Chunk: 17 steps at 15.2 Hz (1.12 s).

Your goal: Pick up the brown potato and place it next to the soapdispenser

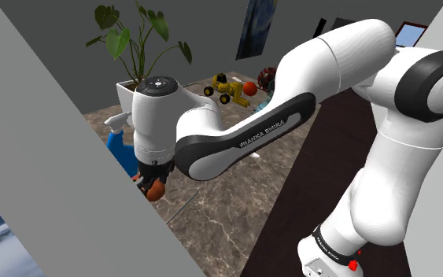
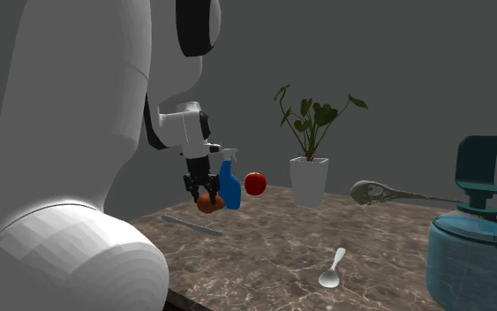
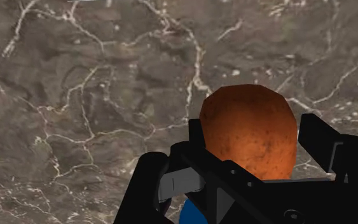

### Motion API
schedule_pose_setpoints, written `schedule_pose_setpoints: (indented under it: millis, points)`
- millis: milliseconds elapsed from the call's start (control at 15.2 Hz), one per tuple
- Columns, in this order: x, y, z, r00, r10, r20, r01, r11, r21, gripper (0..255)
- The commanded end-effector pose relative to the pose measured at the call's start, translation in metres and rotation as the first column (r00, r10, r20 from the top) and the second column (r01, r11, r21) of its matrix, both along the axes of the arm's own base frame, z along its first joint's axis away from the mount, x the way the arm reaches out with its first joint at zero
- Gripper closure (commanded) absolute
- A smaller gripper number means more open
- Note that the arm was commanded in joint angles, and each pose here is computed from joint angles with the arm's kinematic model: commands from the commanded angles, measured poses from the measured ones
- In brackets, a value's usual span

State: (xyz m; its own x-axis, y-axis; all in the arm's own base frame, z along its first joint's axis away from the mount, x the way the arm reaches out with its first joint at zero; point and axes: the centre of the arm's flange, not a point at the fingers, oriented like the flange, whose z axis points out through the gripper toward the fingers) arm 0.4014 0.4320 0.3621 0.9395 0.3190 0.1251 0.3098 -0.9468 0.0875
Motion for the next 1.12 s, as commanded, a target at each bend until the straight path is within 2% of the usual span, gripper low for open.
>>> schedule_pose_setpoints:
  millis: [0,1056]
  points:
    - [-0.001,0.001,0.010,1.000,0.000,0.000,0.000,1.000,0.000,255]
    - [-0.001,0.001,0.095,1.000,0.000,0.000,0.000,1.000,0.000,255]
